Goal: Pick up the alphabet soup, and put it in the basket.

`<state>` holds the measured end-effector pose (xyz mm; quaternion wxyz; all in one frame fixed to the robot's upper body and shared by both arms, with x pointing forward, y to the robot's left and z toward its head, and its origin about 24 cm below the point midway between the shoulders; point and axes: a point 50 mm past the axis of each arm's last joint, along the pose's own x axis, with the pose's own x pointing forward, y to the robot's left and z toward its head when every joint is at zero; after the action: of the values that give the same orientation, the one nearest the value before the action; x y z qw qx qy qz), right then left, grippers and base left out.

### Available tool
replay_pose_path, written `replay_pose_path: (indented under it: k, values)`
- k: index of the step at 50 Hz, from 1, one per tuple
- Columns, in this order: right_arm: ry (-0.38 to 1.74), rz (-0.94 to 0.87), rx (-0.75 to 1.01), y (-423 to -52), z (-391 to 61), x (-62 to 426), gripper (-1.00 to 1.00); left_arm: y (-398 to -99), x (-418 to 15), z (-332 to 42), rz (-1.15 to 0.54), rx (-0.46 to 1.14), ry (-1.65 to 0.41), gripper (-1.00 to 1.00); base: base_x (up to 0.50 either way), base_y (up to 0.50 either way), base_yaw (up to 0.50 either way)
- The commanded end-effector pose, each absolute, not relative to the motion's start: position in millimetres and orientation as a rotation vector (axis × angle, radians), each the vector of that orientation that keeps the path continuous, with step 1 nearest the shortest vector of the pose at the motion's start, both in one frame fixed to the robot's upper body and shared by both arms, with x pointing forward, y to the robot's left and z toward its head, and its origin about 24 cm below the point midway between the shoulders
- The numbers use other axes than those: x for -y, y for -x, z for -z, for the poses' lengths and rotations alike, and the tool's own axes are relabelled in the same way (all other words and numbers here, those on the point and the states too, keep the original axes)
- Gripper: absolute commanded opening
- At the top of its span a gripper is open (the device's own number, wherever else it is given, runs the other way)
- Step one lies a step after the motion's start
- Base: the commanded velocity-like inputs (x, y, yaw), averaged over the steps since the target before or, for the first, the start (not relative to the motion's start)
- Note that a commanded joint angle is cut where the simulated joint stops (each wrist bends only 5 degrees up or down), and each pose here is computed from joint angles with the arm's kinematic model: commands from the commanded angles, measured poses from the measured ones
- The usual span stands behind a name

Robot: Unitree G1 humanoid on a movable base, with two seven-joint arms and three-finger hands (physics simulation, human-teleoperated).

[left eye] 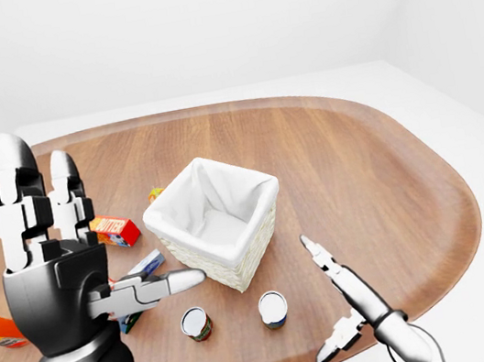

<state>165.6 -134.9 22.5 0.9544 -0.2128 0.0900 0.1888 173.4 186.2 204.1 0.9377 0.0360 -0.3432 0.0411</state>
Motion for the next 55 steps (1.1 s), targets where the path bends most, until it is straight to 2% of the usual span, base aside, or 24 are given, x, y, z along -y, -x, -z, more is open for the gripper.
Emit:
replay_pose_path:
  k: [1,21,55]
  values:
    - [0.483,-0.402,-0.23,-169,-12,130,1.0,-174,-185,-202,-0.083,0.69,-0.075,1.0,0.0,0.0,0.0]
    - [0.57,-0.395,-0.185,-189,-15,117,1.0,-175,-186,-203,-0.082,0.692,-0.073,1.0,0.0,0.0,0.0]
    - [0.675,-0.461,-0.2,-192,-3,100,1.0,-177,-185,-200,-0.08,0.678,-0.073,1.0,0.0,0.0,0.0]
